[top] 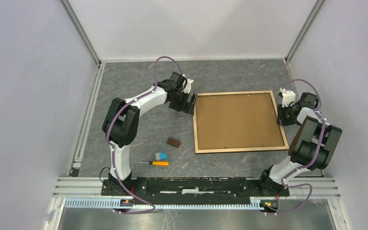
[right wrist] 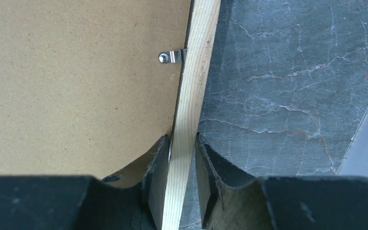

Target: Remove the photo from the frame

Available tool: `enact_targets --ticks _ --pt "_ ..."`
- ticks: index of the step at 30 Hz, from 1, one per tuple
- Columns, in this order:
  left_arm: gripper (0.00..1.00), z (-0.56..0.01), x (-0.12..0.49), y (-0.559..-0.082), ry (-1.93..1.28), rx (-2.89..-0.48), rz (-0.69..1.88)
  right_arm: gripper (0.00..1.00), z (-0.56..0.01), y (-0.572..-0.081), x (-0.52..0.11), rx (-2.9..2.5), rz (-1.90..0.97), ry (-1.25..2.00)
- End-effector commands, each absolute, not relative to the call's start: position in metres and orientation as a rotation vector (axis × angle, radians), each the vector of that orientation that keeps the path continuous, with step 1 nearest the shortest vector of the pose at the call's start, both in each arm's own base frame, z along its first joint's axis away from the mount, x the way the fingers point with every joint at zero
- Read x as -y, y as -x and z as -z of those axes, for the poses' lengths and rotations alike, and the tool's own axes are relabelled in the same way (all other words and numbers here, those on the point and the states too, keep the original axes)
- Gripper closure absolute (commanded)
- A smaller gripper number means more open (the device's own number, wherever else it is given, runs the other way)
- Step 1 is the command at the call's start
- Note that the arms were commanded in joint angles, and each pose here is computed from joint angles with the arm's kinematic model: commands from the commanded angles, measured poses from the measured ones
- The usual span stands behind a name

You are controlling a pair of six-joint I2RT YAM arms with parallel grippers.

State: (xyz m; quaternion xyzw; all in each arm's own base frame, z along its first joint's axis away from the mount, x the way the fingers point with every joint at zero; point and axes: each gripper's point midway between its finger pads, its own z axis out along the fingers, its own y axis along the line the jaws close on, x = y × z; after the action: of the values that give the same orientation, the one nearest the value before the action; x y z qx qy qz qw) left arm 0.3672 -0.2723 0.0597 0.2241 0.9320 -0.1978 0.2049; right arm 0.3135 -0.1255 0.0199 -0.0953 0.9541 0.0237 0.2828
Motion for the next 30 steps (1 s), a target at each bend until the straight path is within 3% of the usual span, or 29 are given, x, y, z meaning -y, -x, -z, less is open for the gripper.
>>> enact_targets --ticks 1,12,15,20,30 --pt "0.11 -0.053 0.287 -0.378 -0.533 -2.611 0.567 0.65 0.024 -0.226 0.046 -2.848 -0.546 0.245" --pt "0.12 -0.04 0.271 -0.381 -0.539 -2.64 0.457 0.64 0.024 -0.21 0.022 -2.863 -0.708 0.409" --pt "0.2 -0.037 0.255 -0.387 -0.538 -2.651 0.361 0.59 0.022 -0.206 0.014 -2.854 -0.76 0.445" --pt "0.44 -0.034 0.224 -0.395 -0.537 -2.679 0.249 0.51 0.02 -0.197 0.0 -2.85 -0.827 0.548" --pt "0.5 -0.037 0.183 -0.414 -0.492 -2.667 0.12 0.49 0.019 -0.219 -0.028 -2.792 -0.864 0.625"
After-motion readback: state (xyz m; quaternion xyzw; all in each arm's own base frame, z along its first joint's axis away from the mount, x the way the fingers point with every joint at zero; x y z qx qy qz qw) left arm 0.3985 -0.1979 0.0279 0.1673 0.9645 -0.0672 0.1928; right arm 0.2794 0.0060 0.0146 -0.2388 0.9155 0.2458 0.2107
